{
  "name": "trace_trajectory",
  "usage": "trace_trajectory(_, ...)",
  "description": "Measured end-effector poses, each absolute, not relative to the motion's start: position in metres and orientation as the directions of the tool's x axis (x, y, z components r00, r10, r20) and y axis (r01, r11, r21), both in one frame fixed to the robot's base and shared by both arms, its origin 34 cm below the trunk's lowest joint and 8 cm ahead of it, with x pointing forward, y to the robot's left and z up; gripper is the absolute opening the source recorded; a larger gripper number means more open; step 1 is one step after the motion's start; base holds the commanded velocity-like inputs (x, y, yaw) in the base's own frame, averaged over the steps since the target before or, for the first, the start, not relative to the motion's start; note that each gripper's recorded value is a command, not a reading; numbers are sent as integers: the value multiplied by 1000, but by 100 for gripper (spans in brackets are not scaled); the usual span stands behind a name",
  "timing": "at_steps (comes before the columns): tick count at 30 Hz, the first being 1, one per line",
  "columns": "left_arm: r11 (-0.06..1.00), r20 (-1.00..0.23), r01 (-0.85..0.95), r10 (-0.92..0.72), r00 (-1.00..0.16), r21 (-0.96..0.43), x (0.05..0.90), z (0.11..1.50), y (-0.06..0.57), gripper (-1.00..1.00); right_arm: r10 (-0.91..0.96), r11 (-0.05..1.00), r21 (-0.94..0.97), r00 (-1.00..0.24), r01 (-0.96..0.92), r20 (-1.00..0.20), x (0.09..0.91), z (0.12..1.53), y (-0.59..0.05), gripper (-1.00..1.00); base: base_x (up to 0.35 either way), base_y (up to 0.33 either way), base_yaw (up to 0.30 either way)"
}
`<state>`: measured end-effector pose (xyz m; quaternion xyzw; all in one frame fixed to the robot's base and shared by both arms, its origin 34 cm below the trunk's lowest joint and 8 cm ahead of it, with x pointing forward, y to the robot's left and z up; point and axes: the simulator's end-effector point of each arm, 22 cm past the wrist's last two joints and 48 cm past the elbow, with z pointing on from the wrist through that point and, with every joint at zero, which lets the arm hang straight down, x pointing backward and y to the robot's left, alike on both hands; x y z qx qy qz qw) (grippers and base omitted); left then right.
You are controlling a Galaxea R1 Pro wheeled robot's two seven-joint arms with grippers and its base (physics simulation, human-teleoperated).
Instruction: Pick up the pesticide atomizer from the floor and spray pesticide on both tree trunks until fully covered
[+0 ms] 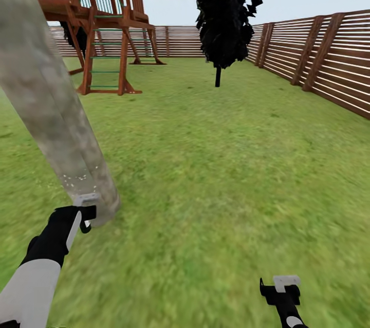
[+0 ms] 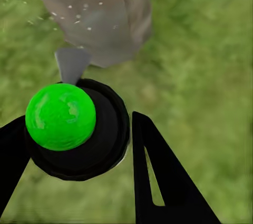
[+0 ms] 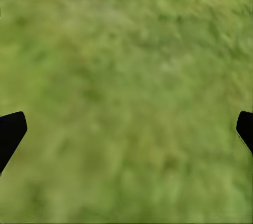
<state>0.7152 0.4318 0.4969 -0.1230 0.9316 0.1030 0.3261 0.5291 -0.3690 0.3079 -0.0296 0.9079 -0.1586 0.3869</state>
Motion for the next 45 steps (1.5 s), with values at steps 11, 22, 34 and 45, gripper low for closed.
trace_trajectory(11,936,-575,-325,-192,-795,138,669,459,451,-100,-177,948,-310,-699,67,-693,529,308,-368,100,140,-244,198)
trace_trajectory(22,935,-575,-327,-193,-795,139,667,457,450,-100,-176,949,-309,-699,67,-693,529,307,-367,100,132,-247,73)
trace_trajectory(34,937,-527,-316,-196,-827,149,645,416,445,-100,-175,950,-307,-699,66,-693,529,307,-365,100,98,-266,252)
trace_trajectory(45,935,-522,-317,-194,-831,158,642,415,450,-100,-174,950,-304,-700,66,-693,529,307,-363,100,153,-262,42)
